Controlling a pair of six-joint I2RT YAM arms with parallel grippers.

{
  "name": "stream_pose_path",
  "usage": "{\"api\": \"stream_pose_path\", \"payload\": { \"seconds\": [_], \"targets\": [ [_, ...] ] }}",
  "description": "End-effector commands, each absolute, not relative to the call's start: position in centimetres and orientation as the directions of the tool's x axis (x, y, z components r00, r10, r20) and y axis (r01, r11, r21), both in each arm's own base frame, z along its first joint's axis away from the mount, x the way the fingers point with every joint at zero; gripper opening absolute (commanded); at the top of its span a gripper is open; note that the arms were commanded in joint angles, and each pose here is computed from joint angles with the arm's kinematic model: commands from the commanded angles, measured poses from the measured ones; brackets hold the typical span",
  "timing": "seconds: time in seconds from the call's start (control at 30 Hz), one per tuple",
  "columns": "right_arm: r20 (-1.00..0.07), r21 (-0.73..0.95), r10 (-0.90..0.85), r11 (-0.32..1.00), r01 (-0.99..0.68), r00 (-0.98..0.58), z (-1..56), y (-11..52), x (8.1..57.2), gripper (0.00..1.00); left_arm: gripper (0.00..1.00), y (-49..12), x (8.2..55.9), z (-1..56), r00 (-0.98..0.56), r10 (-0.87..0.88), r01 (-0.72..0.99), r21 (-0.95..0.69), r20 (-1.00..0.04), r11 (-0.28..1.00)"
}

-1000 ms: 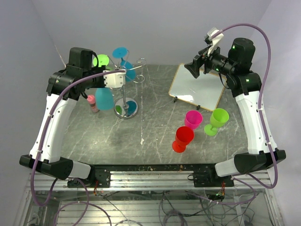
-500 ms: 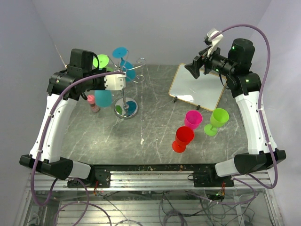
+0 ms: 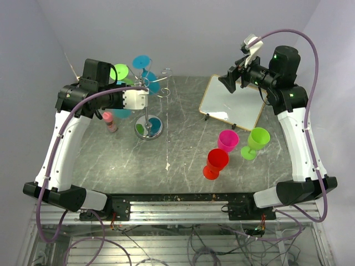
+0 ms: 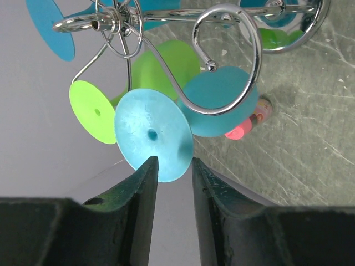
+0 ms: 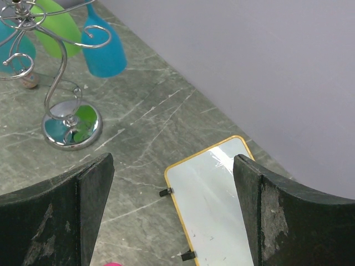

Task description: Place the wine glass upside down on the wine glass rack

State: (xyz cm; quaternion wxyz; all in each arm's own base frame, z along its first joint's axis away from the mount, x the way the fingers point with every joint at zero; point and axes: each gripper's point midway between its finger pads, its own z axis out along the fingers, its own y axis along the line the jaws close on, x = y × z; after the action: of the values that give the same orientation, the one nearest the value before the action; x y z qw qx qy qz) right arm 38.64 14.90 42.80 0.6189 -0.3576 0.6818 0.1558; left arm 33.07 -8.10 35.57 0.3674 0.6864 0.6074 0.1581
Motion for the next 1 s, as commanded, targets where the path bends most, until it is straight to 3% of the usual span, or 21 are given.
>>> {"api": "stream_pose_path", "payload": {
  "seconds": [0.0,0.2,0.33,0.37,0.43,0.97],
  "targets": [
    [-0.949,-0.268,-0.310,0.705,-0.657,0.055,43.7,14.2,38.1,0.88,0.43,-8.3,31.9,35.9,0.244,0.941,0.720,0.694,-0.234,-0.014],
    [-0.935,-0.305,-0.349,0.707,-0.638,0.060,43.7,13.6,38.2,0.88,0.52,-8.4,31.5,36.7,0.247,0.936,0.715,0.699,-0.251,-0.002],
    [-0.915,-0.346,-0.399,0.710,-0.614,0.055,43.5,12.8,38.3,0.89,0.67,-8.9,31.1,38.1,0.264,0.921,0.700,0.714,-0.288,0.022],
    [-0.911,-0.354,-0.410,0.711,-0.608,0.051,43.3,12.6,38.2,0.89,0.73,-9.1,31.0,38.5,0.271,0.915,0.694,0.719,-0.299,0.029],
    [-0.902,-0.362,-0.431,0.717,-0.596,0.028,42.4,12.0,38.2,0.89,0.99,-9.3,30.9,39.4,0.266,0.906,0.682,0.728,-0.328,0.063],
    [-0.732,-0.327,-0.619,0.685,-0.651,-0.284,28.2,7.5,30.8,0.90,0.99,-8.6,32.5,44.9,0.099,0.790,0.523,0.707,-0.605,0.476]
  ]
}}
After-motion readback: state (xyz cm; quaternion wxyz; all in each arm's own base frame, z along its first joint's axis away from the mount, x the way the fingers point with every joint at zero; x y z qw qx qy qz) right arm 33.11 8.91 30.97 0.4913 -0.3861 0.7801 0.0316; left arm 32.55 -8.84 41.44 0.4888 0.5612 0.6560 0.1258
